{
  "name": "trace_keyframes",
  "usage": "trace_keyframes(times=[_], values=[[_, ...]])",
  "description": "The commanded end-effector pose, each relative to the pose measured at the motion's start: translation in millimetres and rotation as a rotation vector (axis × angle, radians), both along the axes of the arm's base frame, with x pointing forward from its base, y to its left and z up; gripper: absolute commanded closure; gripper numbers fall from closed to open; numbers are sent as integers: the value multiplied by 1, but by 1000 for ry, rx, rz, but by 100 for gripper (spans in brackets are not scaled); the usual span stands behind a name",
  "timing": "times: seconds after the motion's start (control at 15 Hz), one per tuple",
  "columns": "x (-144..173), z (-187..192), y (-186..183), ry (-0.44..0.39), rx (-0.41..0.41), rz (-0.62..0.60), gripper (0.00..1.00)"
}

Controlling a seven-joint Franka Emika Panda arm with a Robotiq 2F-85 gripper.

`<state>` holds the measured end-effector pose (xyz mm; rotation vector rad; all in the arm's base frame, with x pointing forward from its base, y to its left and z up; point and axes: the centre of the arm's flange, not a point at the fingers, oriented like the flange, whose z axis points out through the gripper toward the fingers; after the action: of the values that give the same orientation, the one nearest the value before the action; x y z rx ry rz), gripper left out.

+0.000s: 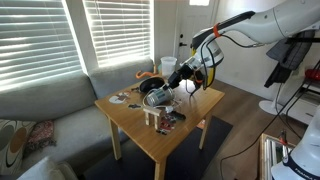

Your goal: Lay down the silver cup, then move the transparent cup

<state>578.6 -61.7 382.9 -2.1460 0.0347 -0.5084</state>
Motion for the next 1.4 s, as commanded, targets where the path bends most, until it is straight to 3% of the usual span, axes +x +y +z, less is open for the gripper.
trace_keyframes(times=[0.0, 0.4, 0.8, 1.0, 1.07, 1.13, 1.33], values=[[-3, 9, -3, 13, -149, 29, 43], [-17, 70, -19, -44, -477, 154, 0], [-28, 114, -45, -90, -794, 172, 0], [-21, 126, -64, -164, -966, 147, 0], [-19, 129, -70, -124, -1020, 106, 0], [-20, 123, -64, -149, -938, 149, 0], [-19, 126, -72, -142, -993, 121, 0]])
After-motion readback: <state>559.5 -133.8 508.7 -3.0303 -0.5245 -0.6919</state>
